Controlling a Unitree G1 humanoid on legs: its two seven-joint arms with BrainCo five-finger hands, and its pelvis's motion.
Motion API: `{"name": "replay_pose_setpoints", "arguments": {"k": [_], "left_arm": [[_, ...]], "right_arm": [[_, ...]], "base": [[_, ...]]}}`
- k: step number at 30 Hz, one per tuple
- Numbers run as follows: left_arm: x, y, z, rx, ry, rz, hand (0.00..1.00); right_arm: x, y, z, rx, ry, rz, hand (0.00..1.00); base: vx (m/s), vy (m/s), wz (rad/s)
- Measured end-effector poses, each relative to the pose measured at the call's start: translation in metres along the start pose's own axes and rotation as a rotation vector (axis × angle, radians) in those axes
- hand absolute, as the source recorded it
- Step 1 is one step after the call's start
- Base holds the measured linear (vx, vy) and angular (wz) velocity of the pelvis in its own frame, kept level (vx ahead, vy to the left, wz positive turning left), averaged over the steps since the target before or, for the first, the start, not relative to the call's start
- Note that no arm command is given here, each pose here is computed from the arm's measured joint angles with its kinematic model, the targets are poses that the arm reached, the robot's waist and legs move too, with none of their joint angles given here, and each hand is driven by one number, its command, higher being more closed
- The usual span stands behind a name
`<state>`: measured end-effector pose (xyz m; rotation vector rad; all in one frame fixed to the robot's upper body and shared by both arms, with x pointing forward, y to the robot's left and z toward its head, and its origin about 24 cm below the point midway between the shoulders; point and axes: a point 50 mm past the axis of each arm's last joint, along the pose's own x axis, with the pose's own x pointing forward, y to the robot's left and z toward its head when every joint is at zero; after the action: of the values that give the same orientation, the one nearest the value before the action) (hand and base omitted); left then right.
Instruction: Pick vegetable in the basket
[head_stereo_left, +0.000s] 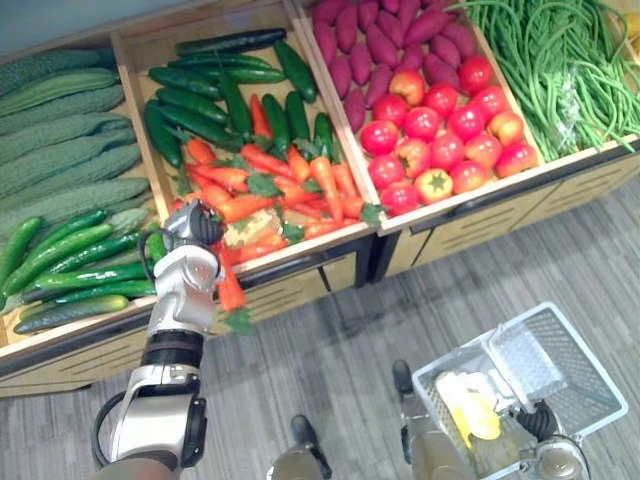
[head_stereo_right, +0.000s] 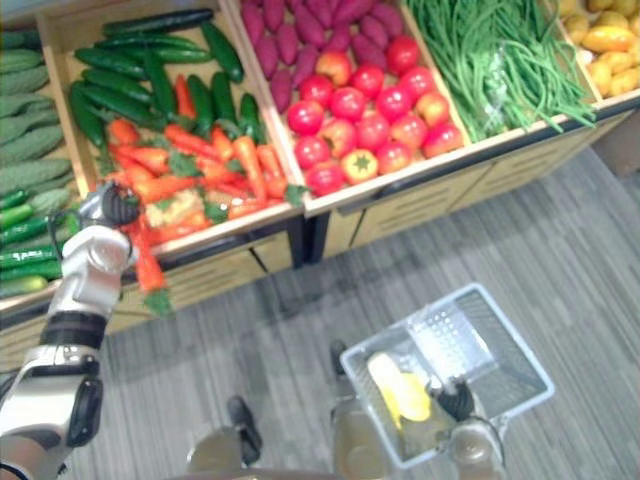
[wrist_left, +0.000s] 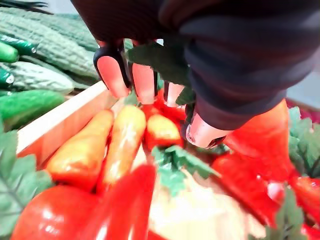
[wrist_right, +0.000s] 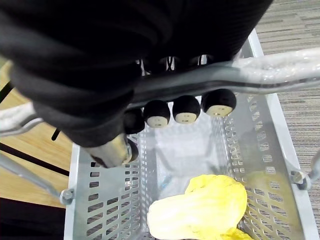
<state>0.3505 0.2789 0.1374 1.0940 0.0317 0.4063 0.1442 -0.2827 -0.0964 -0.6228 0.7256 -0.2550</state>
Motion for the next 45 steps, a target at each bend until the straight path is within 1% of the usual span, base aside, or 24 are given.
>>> {"name": "replay_pose_setpoints", "arguments": {"k": [4, 6, 10, 15, 21, 24, 32, 35, 38, 41, 45], "left_arm": [[-0.002, 0.014, 0.011, 0.019, -0.058, 0.087, 1.0], [-0.003, 0.017, 0.012, 0.022, -0.063, 0.108, 1.0], [-0.003, 0.021, 0.009, 0.027, -0.052, 0.135, 1.0], [-0.001, 0.032, 0.003, 0.058, -0.049, 0.175, 1.0], [-0.002, 0.037, -0.003, 0.047, -0.029, 0.217, 1.0], [-0.009, 0.037, -0.007, 0.054, -0.032, 0.23, 1.0], [-0.041, 0.035, -0.059, 0.071, 0.102, 0.275, 1.0], [-0.055, 0.03, -0.073, 0.057, 0.129, 0.289, 1.0], [-0.06, 0.026, -0.075, 0.04, 0.129, 0.296, 1.0], [-0.07, 0.018, -0.079, 0.02, 0.118, 0.279, 1.0], [-0.079, 0.011, -0.07, -0.039, 0.075, 0.285, 1.0]], "right_arm": [[-0.001, 0.001, -0.003, -0.007, 0.009, 0.01, 1.0], [-0.002, 0.001, -0.004, -0.006, 0.012, 0.017, 1.0], [-0.002, 0.001, -0.005, -0.003, 0.017, 0.017, 1.0], [-0.003, 0.003, -0.011, -0.003, 0.043, 0.027, 1.0], [-0.006, 0.007, -0.019, 0.022, 0.079, 0.029, 1.0], [-0.007, 0.008, -0.024, 0.03, 0.103, 0.033, 1.0], [-0.008, 0.005, -0.029, 0.05, 0.127, 0.013, 1.0], [-0.006, 0.0, -0.029, 0.014, 0.123, 0.009, 1.0], [-0.004, -0.005, -0.03, -0.007, 0.126, 0.002, 1.0], [0.003, -0.018, -0.026, -0.018, 0.116, -0.03, 1.0], [0.006, -0.035, -0.03, -0.065, 0.135, -0.056, 1.0]], "base": [[-0.01, -0.023, 0.11], [-0.01, -0.009, 0.02], [-0.01, -0.017, 0.04], [0.0, -0.005, 0.01], [-0.01, -0.006, 0.02], [-0.03, -0.019, 0.11], [0.0, -0.011, 0.05], [0.0, -0.008, 0.09], [0.0, -0.001, 0.09], [0.0, -0.001, 0.02], [0.0, -0.006, 0.15]]}}
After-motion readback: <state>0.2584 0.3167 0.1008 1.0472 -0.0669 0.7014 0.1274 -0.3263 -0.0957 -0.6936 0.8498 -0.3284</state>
